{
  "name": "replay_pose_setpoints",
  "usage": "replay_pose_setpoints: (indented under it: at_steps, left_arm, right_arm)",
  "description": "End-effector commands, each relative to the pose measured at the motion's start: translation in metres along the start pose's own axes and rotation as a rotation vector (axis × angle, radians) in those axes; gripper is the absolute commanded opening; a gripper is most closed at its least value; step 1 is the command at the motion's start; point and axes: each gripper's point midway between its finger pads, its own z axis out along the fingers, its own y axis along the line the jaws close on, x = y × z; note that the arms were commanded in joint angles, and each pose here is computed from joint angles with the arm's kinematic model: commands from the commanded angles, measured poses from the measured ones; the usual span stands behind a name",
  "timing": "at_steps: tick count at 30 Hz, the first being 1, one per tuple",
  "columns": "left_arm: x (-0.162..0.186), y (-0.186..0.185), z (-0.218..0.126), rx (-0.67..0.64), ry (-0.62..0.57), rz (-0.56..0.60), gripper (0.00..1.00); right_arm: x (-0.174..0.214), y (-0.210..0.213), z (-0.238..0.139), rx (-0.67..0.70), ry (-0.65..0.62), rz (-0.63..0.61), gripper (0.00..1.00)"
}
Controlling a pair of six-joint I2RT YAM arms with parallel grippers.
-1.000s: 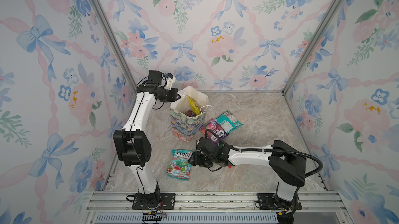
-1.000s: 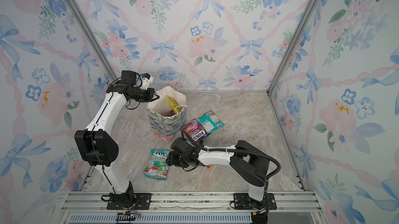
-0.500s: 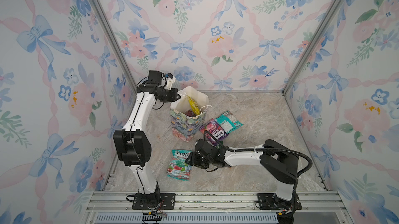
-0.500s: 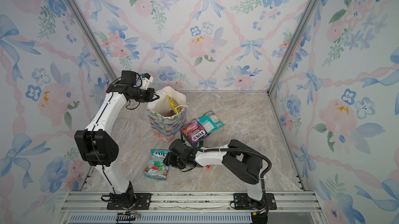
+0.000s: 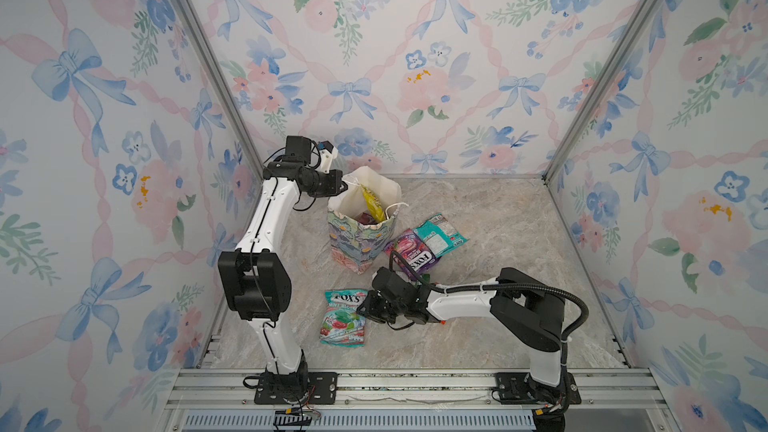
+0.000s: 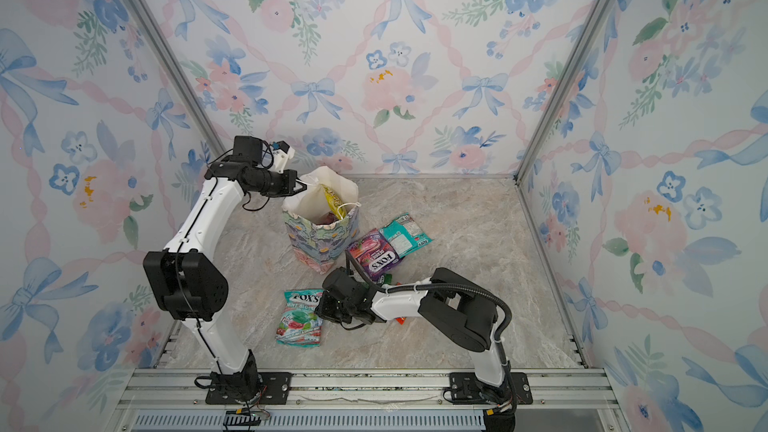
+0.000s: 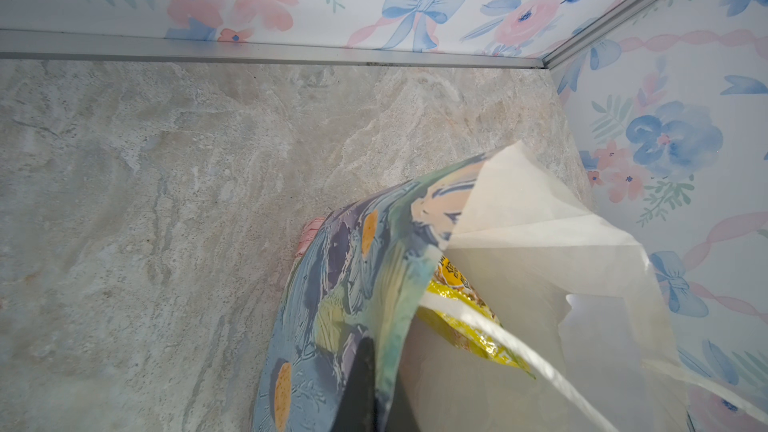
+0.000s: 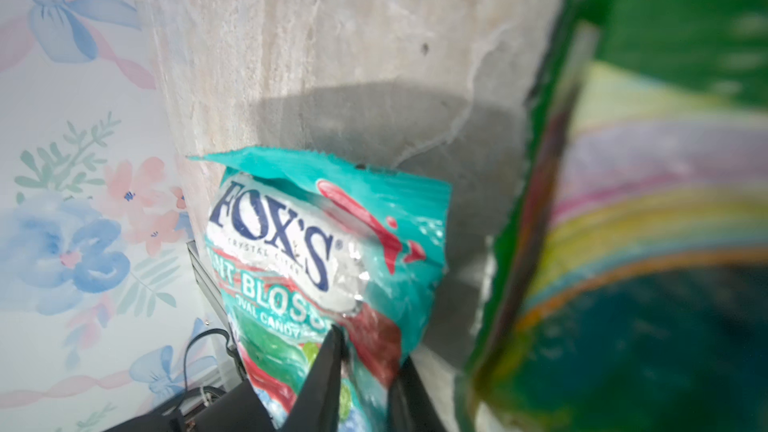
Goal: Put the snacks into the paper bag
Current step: 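Lower the right gripper onto the mint Fox's packet and grasp it, then lift the mint Fox's packet with the right gripper and carry it above the bag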
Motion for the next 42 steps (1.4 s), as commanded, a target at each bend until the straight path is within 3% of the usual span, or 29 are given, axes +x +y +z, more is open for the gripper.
replay_pose_setpoints:
  at_steps: [1,6,22,42]
  left_arm:
    - [-0.001,-0.005,-0.008,0.02,-0.009,-0.003,0.0]
    - [-0.001,-0.004,-0.008,0.02,-0.011,-0.003,0.0]
    - [0.0,-0.004,-0.006,0.024,-0.005,-0.006,0.0]
    - [0.003,-0.003,0.001,0.025,0.011,-0.014,0.0]
  right_arm:
    - [0.003,0.002,0.003,-0.009,-0.007,-0.012,0.08]
    - [-0.002,0.02,-0.007,-0.054,-0.025,-0.04,0.0]
    - [-0.041,0.041,-0.086,-0.085,-0.173,-0.09,0.0]
    - [-0.111,-0.03,-0.237,0.079,-0.503,-0.062,0.0]
